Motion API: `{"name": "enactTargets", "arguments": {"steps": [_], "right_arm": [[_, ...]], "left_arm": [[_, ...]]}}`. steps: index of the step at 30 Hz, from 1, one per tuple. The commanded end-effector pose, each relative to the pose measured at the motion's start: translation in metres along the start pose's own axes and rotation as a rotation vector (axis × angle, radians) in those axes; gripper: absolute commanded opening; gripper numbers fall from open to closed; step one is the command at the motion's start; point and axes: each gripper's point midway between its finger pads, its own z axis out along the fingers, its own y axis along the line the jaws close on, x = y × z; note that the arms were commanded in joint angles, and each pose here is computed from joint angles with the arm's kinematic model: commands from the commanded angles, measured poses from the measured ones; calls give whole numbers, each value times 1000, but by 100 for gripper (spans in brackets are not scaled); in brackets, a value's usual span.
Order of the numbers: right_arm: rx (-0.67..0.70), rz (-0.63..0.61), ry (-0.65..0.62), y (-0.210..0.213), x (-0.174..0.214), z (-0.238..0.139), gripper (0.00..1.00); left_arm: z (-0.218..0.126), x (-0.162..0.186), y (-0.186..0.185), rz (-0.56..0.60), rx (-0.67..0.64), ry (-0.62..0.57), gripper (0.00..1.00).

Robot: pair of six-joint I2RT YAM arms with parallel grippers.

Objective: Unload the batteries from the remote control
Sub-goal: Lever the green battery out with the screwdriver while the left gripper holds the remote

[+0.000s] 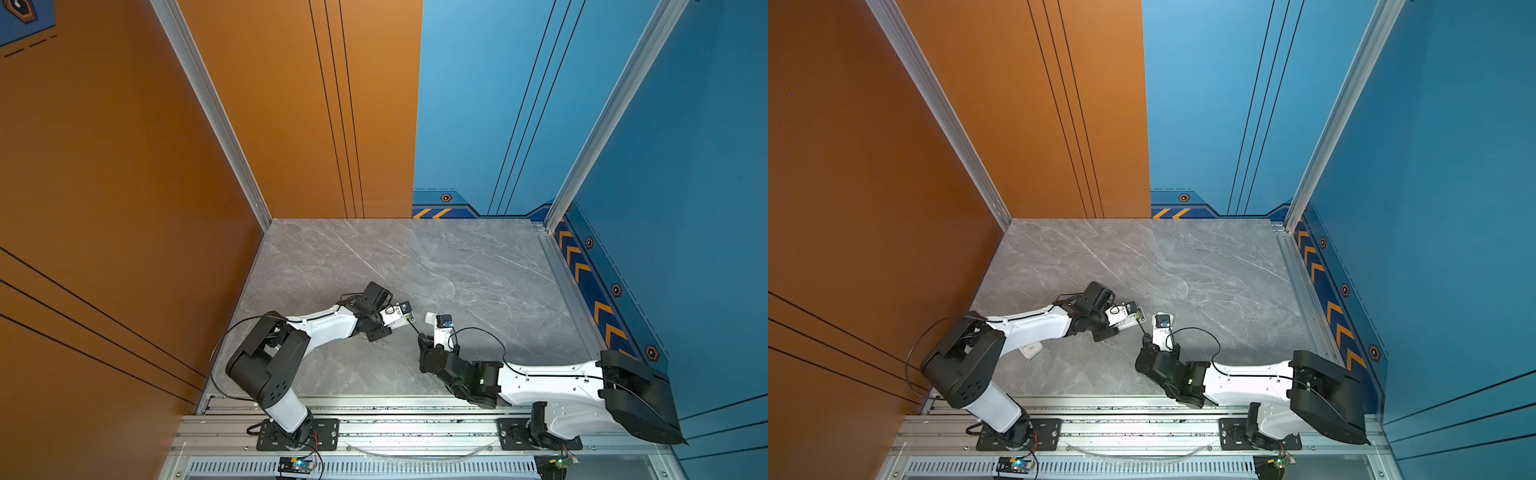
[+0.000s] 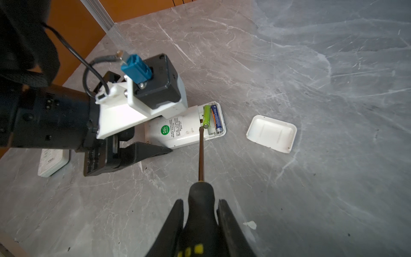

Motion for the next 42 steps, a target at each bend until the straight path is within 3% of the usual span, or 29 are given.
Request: {"name": "enactTargets", "arguments": {"steps": [1, 12, 18, 24, 34, 42], "right_arm": [[56, 37, -70, -14, -18, -7, 0], [103, 48, -56, -38, -12, -21, 0], [96, 80, -45, -42, -16, -26, 0], [51, 201, 110, -41, -15, -18, 0], [-86, 251, 235, -11, -42, -3, 0], [-72, 225, 298, -2, -36, 13, 0]], "left_arm": [[8, 30, -49, 22, 193, 96, 14], [9, 29, -38, -7, 152, 97, 15], [5, 18, -12, 52, -68, 93, 16], [0, 7, -3, 108, -181, 68, 15], [2, 0, -9, 123, -161, 46, 14], [4, -3, -13, 115, -134, 34, 15]]}}
